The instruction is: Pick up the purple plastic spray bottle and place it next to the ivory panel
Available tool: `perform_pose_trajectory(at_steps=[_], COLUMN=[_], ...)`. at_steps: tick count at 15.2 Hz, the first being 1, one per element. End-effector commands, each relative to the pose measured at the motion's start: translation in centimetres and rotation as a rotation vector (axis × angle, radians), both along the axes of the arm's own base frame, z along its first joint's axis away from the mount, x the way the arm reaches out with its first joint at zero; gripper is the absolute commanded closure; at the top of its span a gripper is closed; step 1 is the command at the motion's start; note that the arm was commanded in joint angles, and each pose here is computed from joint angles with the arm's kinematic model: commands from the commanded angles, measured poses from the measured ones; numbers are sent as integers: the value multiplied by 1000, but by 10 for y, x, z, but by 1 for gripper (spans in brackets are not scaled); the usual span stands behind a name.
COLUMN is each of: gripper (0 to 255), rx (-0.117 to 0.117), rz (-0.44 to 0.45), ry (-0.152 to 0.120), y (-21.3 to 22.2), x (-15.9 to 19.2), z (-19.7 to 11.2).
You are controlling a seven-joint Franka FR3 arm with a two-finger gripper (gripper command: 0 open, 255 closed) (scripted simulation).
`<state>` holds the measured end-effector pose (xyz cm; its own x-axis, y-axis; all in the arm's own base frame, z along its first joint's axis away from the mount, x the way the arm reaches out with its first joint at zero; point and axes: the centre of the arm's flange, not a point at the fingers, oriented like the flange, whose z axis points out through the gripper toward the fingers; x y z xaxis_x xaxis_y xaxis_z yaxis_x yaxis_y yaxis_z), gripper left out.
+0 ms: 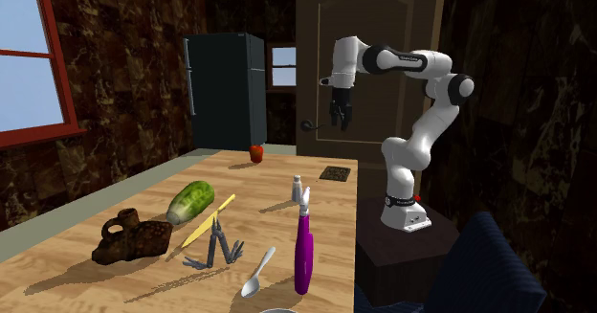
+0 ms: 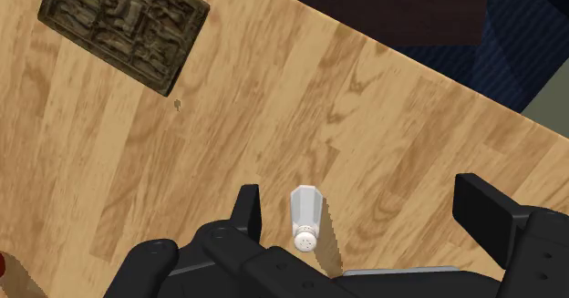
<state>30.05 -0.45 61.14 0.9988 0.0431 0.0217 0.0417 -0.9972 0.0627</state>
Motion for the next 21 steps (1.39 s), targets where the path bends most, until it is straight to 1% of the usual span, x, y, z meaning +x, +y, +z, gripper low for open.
perform_pose_trajectory(at_steps=[1, 11, 21], gripper=[0, 0, 0], rx=[0, 93, 185], rz=[0, 276, 553], ry=[0, -113, -226], y=[0, 49, 123], x=[0, 74, 138], z=[0, -68, -121])
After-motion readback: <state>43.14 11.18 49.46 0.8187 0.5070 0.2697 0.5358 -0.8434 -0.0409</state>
